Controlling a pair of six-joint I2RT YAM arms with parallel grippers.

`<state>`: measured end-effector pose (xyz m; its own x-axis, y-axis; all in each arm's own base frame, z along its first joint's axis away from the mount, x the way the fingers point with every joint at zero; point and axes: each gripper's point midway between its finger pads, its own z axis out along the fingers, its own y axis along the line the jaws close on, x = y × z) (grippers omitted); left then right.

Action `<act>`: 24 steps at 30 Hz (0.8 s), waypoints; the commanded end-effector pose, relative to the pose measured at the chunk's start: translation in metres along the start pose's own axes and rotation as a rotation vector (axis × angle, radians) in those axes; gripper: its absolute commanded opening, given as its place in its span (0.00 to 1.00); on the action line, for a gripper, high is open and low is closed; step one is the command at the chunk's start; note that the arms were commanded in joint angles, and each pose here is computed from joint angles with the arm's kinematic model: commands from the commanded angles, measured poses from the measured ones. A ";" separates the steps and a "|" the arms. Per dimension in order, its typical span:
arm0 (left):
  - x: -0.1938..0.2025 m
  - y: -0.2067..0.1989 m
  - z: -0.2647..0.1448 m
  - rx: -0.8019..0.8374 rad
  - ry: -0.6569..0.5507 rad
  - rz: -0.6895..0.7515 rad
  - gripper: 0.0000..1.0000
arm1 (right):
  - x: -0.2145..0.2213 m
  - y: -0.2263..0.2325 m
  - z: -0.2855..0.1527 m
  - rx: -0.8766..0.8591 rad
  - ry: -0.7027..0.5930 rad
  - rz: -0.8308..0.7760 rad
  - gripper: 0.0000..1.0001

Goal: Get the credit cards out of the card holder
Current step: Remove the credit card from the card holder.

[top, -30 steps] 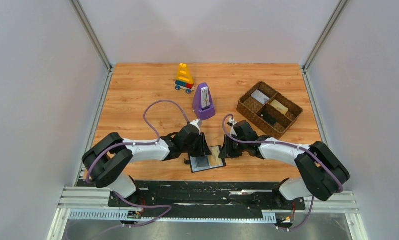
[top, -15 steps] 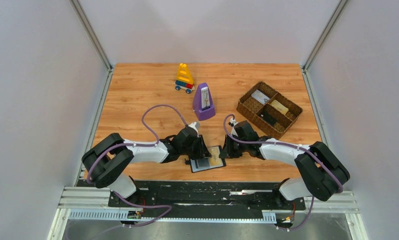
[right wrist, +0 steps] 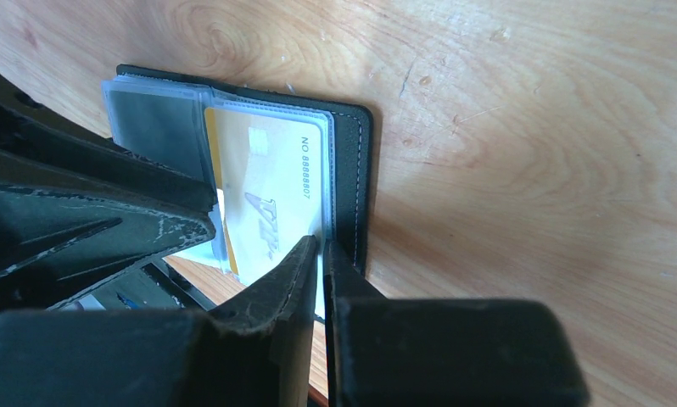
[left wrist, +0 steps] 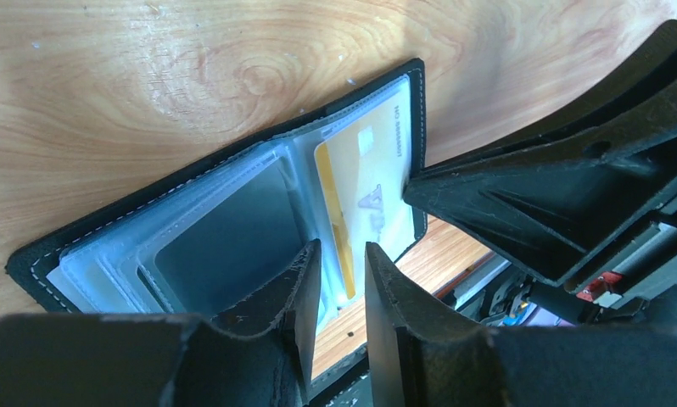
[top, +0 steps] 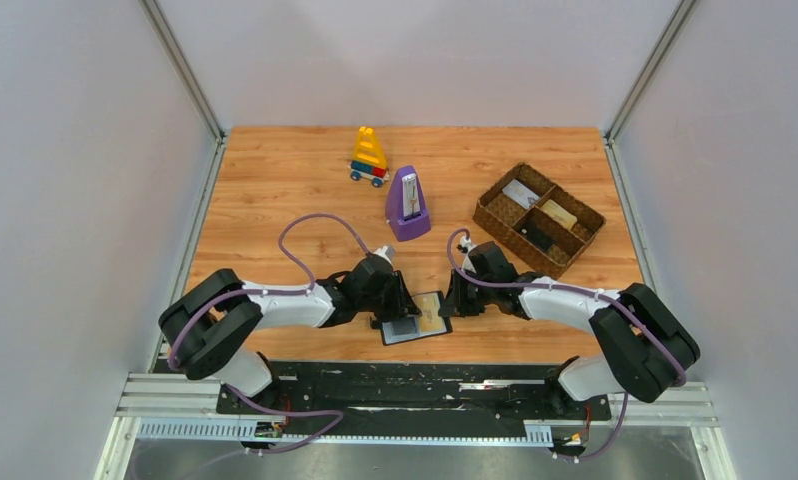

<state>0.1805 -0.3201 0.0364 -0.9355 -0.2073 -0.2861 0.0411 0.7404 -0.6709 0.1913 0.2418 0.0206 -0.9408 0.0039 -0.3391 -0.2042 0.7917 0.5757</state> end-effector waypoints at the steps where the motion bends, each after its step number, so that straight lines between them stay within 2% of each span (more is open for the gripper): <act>1: 0.003 0.010 0.006 -0.042 0.010 -0.039 0.33 | 0.008 -0.011 0.001 0.037 0.006 0.003 0.09; 12: -0.001 0.004 0.012 -0.011 -0.005 -0.032 0.32 | 0.009 -0.011 0.000 0.038 0.005 0.005 0.09; 14: 0.000 0.003 0.012 -0.002 -0.002 -0.032 0.30 | 0.008 -0.011 0.000 0.037 0.004 0.005 0.09; 18: -0.001 0.000 0.010 0.013 -0.006 -0.047 0.16 | 0.008 -0.012 0.000 0.041 0.000 0.004 0.09; 24: -0.009 0.005 -0.003 -0.015 -0.068 -0.059 0.11 | 0.006 -0.020 0.002 0.070 -0.005 0.020 0.08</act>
<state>0.1823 -0.3230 0.0281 -0.9362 -0.2457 -0.2513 -0.0097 0.7329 -0.6803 0.1914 0.2405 0.0200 -0.9377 0.0086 -0.3473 -0.2053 0.7928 0.5739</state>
